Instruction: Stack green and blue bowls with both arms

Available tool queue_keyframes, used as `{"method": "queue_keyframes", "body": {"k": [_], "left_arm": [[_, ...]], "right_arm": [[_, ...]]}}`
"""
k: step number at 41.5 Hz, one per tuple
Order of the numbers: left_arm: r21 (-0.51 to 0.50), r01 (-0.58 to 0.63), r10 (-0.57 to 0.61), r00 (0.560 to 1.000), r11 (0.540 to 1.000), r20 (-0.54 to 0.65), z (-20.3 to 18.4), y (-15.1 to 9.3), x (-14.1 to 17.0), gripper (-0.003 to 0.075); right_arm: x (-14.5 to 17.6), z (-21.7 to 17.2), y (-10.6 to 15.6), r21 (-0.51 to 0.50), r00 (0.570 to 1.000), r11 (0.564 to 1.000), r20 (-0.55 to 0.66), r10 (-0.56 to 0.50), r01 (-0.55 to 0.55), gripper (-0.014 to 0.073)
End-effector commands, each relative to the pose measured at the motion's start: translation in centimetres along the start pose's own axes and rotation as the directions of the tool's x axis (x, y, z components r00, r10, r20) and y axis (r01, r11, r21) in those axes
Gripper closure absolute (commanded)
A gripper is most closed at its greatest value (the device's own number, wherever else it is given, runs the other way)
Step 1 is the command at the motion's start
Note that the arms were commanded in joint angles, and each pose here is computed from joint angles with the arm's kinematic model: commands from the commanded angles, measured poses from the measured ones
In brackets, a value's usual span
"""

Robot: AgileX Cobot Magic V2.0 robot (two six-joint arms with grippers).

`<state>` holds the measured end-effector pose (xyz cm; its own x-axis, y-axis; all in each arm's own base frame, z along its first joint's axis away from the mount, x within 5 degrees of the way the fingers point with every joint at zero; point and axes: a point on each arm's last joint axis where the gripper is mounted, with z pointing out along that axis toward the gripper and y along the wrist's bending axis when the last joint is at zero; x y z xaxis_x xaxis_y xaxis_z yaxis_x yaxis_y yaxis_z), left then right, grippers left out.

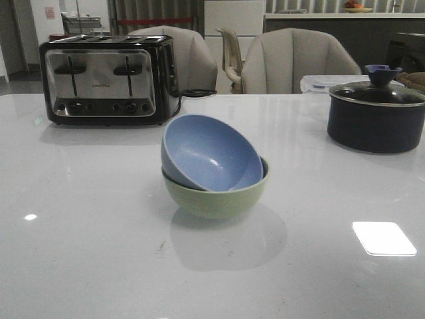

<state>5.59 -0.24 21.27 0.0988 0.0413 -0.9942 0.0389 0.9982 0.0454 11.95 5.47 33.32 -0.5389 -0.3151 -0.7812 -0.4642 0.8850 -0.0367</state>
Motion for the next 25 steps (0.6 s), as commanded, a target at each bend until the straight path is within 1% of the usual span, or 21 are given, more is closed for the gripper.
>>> {"method": "queue_keyframes", "body": {"k": [1, 14, 16, 20, 23, 25], "left_arm": [[-0.011, 0.011, -0.01, 0.996, 1.0, 0.091, -0.2, 0.1, -0.3, 0.0619], [-0.011, 0.011, -0.01, 0.996, 1.0, 0.091, -0.2, 0.1, -0.3, 0.0619], [-0.011, 0.011, -0.01, 0.996, 1.0, 0.089, -0.2, 0.1, -0.2, 0.0619], [-0.011, 0.011, -0.01, 0.996, 1.0, 0.089, -0.2, 0.1, -0.2, 0.0619], [-0.011, 0.011, -0.01, 0.996, 1.0, 0.089, -0.2, 0.1, -0.2, 0.0619], [-0.011, 0.011, -0.01, 0.996, 1.0, 0.089, -0.2, 0.1, -0.2, 0.0619]], "right_arm": [[-1.2, -0.6, -0.1, 0.01, 0.996, 1.0, 0.092, -0.003, 0.002, 0.0555], [-1.2, -0.6, -0.1, 0.011, 0.995, 1.0, 0.097, -0.003, 0.002, 0.0555], [-1.0, -1.0, -0.1, 0.014, 0.992, 1.0, 0.128, -0.004, 0.002, 0.0555], [0.1, -2.0, -0.7, 0.086, 0.979, 0.996, 0.203, -0.017, 0.0, 0.0555], [1.4, -2.7, -1.2, 0.148, 0.958, 0.988, 0.287, -0.001, -0.043, 0.0555], [2.5, -3.1, -1.5, 0.203, 0.932, 0.976, 0.363, 0.004, -0.083, 0.0555]]}}
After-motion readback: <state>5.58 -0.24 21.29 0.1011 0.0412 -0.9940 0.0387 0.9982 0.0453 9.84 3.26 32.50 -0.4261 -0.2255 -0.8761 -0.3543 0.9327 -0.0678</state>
